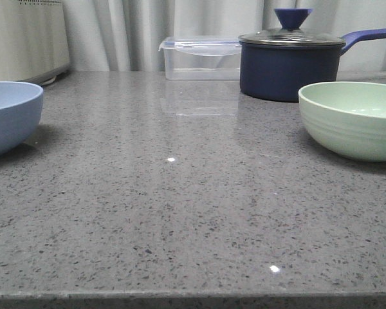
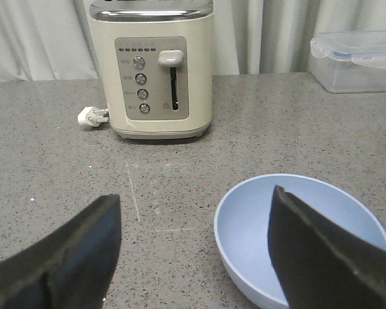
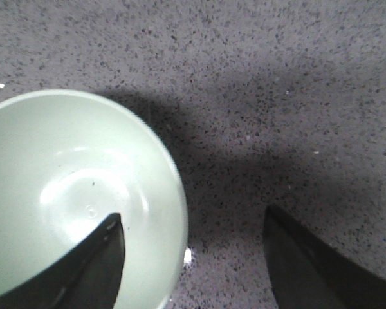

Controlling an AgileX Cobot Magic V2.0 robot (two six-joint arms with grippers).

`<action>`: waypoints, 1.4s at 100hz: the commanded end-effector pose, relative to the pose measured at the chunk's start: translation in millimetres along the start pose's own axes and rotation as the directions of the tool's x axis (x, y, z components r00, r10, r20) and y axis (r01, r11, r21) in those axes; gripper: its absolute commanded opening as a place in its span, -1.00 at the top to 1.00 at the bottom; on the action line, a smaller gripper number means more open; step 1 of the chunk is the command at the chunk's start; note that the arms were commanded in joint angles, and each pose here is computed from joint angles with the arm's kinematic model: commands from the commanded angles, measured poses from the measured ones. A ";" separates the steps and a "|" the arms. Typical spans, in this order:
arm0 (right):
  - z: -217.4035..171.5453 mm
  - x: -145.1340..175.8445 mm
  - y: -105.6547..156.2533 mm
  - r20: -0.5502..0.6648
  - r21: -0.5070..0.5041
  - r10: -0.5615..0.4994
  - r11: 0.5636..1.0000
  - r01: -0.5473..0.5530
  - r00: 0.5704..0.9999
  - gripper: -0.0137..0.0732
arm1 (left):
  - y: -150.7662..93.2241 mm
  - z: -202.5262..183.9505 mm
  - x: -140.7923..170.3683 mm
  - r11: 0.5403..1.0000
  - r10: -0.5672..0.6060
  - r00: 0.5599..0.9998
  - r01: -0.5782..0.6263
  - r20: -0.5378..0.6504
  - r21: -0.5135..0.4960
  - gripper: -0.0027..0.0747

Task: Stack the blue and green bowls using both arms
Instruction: 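Lower the right gripper onto the rim of the pale green bowl and grasp, then slide the pale green bowl with the right gripper toward the table center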

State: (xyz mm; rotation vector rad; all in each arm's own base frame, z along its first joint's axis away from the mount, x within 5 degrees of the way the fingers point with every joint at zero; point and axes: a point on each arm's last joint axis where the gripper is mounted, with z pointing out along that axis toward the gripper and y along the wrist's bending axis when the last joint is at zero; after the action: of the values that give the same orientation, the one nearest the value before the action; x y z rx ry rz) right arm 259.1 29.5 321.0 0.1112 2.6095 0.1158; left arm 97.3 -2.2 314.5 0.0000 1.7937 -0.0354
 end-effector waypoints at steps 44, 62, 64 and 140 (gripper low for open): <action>25.2 -17.2 5.3 -0.035 -0.013 -0.002 1.000 0.001 0.999 -0.40 | 0.0 -1.6 -18.6 1.000 -0.010 0.994 0.010 0.108 -0.001 -0.31; 25.2 -17.5 5.3 -0.032 -0.014 0.000 1.000 -0.001 0.999 -0.05 | 0.0 -1.6 -18.5 1.000 -0.010 0.994 0.010 0.106 -0.001 -0.31; 25.2 -17.6 4.9 -0.032 -0.014 0.001 1.000 -0.002 0.999 -0.01 | 0.0 -1.6 -18.5 1.000 -0.010 0.994 0.010 0.106 -0.001 -0.31; 9.3 -26.7 24.8 -0.004 -0.098 -0.038 0.995 0.037 0.999 0.87 | 0.0 -1.6 -18.1 1.000 -0.010 0.995 0.010 0.102 -0.001 -0.31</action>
State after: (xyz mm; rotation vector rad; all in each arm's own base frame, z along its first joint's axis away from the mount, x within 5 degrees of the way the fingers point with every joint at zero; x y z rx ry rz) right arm 288.5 41.6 302.0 0.0893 2.7139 0.1674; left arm 97.3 -2.2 314.5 0.0000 1.7937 -0.0354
